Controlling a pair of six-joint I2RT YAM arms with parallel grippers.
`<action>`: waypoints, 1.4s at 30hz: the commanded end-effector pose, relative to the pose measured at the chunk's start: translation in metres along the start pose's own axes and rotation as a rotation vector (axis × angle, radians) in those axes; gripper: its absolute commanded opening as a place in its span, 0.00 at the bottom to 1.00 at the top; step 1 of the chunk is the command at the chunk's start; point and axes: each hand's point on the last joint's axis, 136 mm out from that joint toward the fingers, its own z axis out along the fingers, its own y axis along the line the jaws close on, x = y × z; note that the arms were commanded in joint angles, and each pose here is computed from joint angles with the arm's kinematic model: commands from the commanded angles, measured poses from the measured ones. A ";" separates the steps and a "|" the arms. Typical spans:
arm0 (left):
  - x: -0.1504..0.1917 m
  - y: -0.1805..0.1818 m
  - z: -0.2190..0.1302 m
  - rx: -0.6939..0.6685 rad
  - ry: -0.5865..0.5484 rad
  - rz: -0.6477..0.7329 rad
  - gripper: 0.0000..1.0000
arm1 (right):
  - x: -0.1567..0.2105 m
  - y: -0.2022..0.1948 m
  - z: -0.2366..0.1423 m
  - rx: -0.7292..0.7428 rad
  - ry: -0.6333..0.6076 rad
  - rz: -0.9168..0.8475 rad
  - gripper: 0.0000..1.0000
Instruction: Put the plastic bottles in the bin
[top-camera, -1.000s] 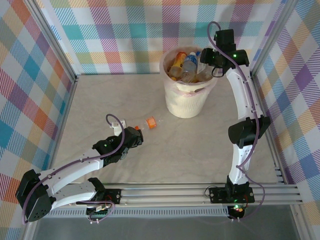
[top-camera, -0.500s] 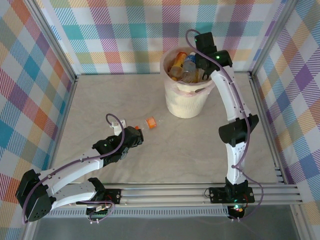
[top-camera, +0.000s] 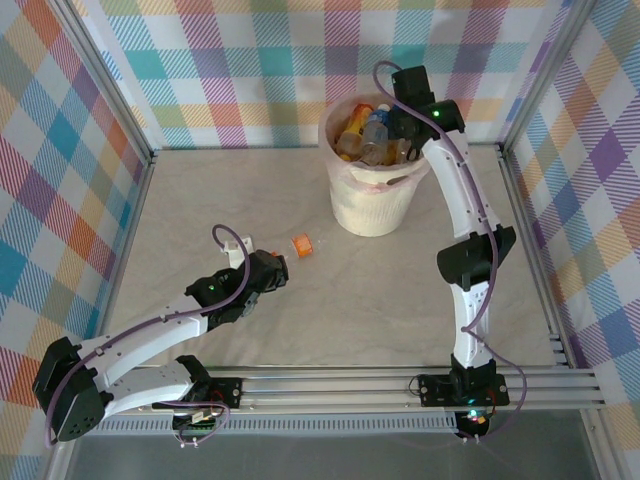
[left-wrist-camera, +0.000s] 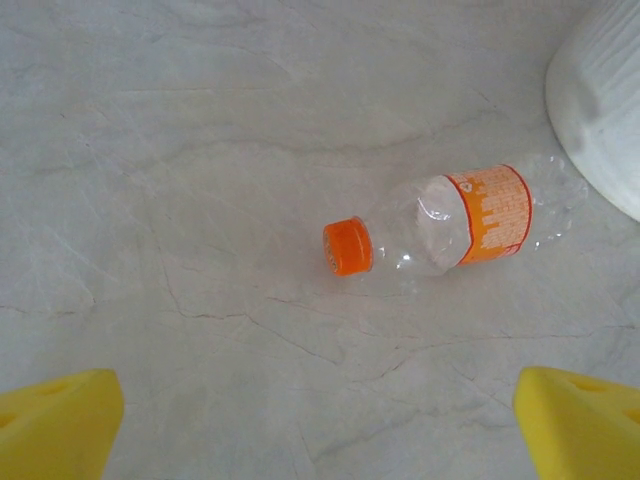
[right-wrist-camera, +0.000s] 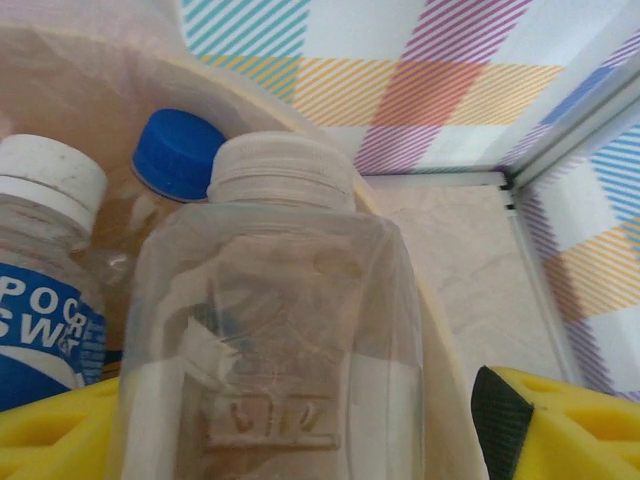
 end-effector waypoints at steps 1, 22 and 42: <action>-0.014 0.001 -0.005 -0.015 -0.024 -0.002 1.00 | -0.011 0.026 -0.044 -0.211 -0.030 0.063 0.80; -0.025 -0.006 -0.005 -0.018 -0.032 0.017 1.00 | -0.008 0.024 -0.066 -0.272 -0.031 0.111 0.70; -0.025 -0.041 0.066 0.167 0.158 0.488 0.91 | 0.006 0.016 -0.126 -0.410 -0.023 0.140 1.00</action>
